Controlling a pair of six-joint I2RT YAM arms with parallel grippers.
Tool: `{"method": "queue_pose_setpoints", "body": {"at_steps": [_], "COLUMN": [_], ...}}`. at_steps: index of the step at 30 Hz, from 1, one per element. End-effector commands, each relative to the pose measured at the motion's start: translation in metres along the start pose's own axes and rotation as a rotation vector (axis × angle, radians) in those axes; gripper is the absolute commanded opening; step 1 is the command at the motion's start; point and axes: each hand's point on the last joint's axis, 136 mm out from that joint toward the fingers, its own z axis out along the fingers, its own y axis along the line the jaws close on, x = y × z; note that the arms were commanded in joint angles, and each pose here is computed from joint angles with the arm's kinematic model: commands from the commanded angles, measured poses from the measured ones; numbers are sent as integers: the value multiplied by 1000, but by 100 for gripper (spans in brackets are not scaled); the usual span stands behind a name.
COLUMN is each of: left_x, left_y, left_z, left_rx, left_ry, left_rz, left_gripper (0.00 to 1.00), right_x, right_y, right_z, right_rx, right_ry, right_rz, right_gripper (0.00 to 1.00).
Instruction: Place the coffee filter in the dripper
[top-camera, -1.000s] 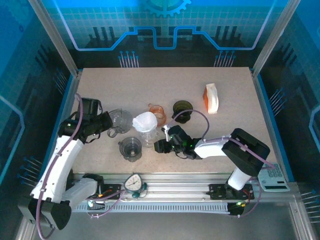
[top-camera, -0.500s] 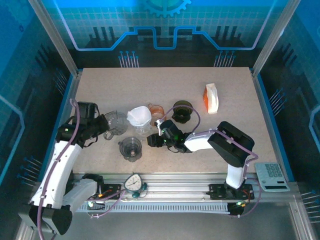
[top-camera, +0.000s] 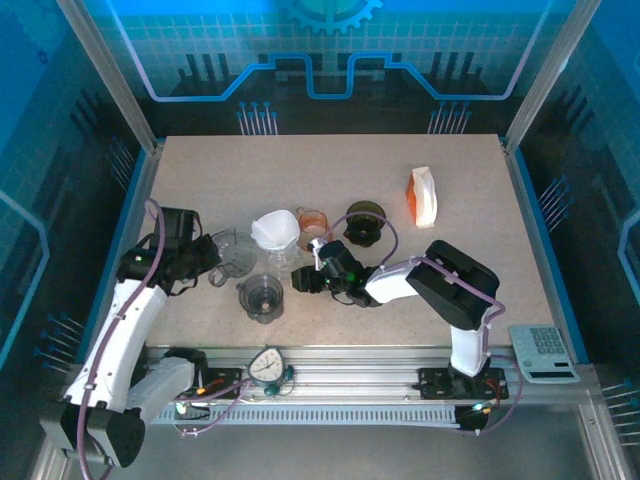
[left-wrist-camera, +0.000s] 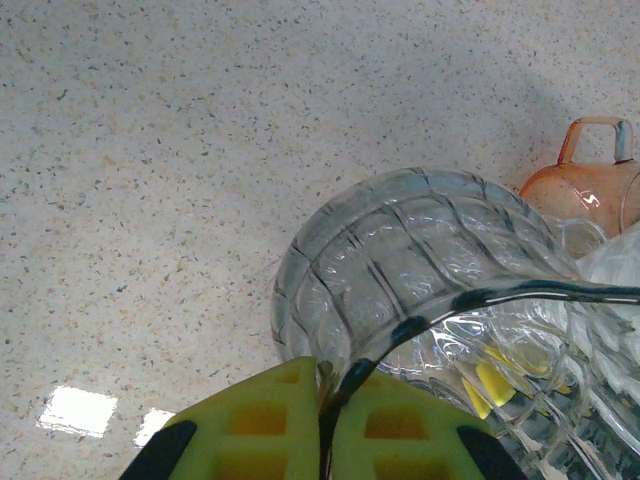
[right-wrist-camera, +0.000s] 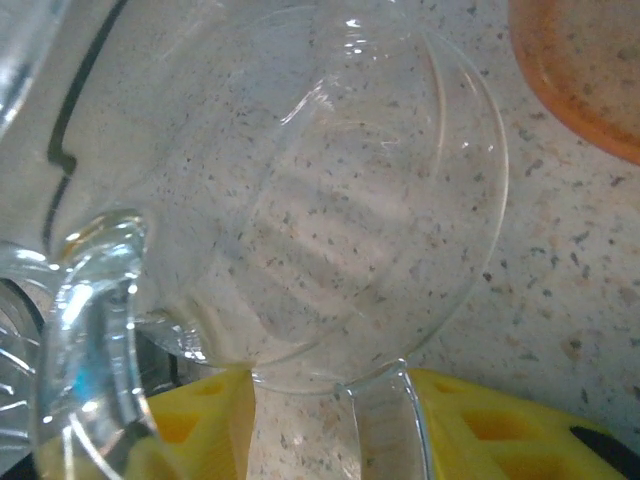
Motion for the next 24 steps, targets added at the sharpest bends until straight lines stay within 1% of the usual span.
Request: {"method": "queue_pose_setpoints", "body": {"at_steps": [1,2,15,20,24], "left_x": [0,0,9,11,14], "left_y": [-1,-1,1,-1,-5], "left_z": [-1,0,3,2,2], "left_rx": [23,20,32,49,73], "left_ry": [-2,0,24,30,43], "left_rz": [-21,-20,-25,-27,-28], "left_gripper": [0,0,0,0,0], "right_x": [-12,-23,-51,-50,-42], "right_y": [-2,4,0,2,2], "right_z": [11,14,46,41,27], "right_rx": [2,-9,7,10,16], "right_ry": [-34,-55,-94,-93,-90], "right_rz": [13,10,57,56,62], "right_gripper": [43,43,41,42,44]}}
